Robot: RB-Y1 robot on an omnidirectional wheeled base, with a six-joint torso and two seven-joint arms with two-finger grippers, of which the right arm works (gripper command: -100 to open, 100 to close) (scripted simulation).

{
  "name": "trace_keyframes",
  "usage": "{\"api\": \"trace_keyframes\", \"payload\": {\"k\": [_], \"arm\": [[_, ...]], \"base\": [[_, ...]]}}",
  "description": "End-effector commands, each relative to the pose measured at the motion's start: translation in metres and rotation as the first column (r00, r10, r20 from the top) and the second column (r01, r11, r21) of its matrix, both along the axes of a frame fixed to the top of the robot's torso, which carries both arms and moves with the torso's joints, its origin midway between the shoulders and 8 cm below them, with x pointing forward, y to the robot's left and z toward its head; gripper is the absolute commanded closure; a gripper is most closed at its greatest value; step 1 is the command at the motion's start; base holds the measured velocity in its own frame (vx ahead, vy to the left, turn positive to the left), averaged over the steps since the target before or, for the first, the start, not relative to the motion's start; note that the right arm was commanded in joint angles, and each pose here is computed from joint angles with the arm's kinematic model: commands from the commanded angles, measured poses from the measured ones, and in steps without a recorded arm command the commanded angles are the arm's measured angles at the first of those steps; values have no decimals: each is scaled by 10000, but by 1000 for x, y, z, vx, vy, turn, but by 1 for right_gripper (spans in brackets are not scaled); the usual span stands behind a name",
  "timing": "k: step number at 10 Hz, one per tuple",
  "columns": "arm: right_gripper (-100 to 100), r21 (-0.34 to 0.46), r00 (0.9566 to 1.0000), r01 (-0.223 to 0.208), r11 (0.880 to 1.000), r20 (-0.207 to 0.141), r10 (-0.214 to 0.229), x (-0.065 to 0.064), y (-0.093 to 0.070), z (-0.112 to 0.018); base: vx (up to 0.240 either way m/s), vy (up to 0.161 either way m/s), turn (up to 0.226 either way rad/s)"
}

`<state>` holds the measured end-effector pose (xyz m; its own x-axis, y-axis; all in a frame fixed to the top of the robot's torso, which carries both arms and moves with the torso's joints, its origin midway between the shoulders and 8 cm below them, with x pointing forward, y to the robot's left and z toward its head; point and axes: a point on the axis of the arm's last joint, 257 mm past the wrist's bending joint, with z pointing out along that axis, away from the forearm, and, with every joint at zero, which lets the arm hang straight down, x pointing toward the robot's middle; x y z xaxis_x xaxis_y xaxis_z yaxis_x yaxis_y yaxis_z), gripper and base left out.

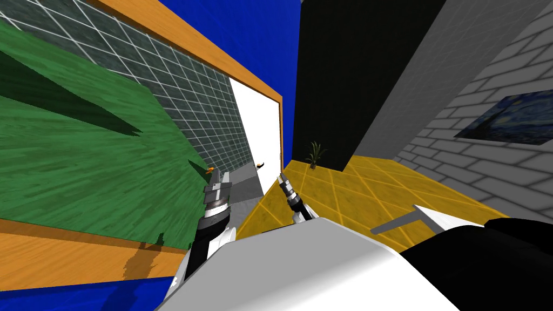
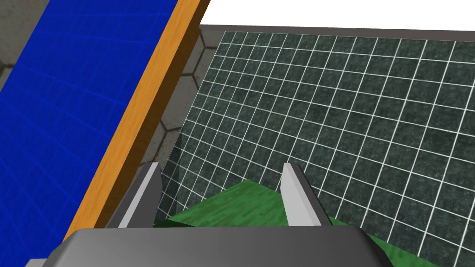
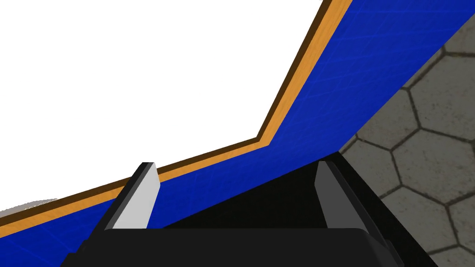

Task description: Push the door open

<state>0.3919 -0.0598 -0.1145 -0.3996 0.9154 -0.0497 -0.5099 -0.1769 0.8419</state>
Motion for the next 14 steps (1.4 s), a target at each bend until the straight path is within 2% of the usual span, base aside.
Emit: {"api": "trace_keyframes", "payload": {"k": [1, 2, 3, 4, 5, 7, 8, 9, 10, 11, 12, 13, 14], "arm": [[-100, -36, 9987, -423, 9991, -274, 422, -2, 18, -13], [-100, -70, 9963, -724, 9973, -473, 720, -3, 29, -23], [-100, -89, 9946, -874, 9961, -573, 868, -4, 34, -29], [-100, -129, 9902, -1172, 9930, -775, 1159, -7, 45, -39], [-100, -129, 9902, -1172, 9930, -775, 1159, -7, 45, -39], [-100, -173, 9847, -1467, 9890, -977, 1444, -10, 56, -50], [-100, -220, 9780, -1759, 9842, -1180, 1721, -13, 66, -61], [-100, -245, 9742, -1903, 9814, -1282, 1857, -15, 71, -66], [-100, -299, 9658, -2189, 9753, -1488, 2123, -19, 81, -78], [-100, -327, 9612, -2331, 9719, -1591, 2252, -21, 85, -83], [-100, -384, 9516, -2603, 9648, -1792, 2496, -26, 94, -94], [-100, -414, 9465, -2738, 9609, -1893, 2615, -28, 98, -99], [-100, -477, 9355, -3003, 9526, -2096, 2844, -33, 107, -110]], "base": [[170, -9, -84], [193, -11, -84], [171, 19, -81], [175, 27, -90], [111, 18, -33], [59, 7, -36], [114, 3, -79], [121, 18, -84], [153, 39, -76], [167, 24, -77], [167, 6, -95], [169, 20, -50], [161, 14, -80]]}}
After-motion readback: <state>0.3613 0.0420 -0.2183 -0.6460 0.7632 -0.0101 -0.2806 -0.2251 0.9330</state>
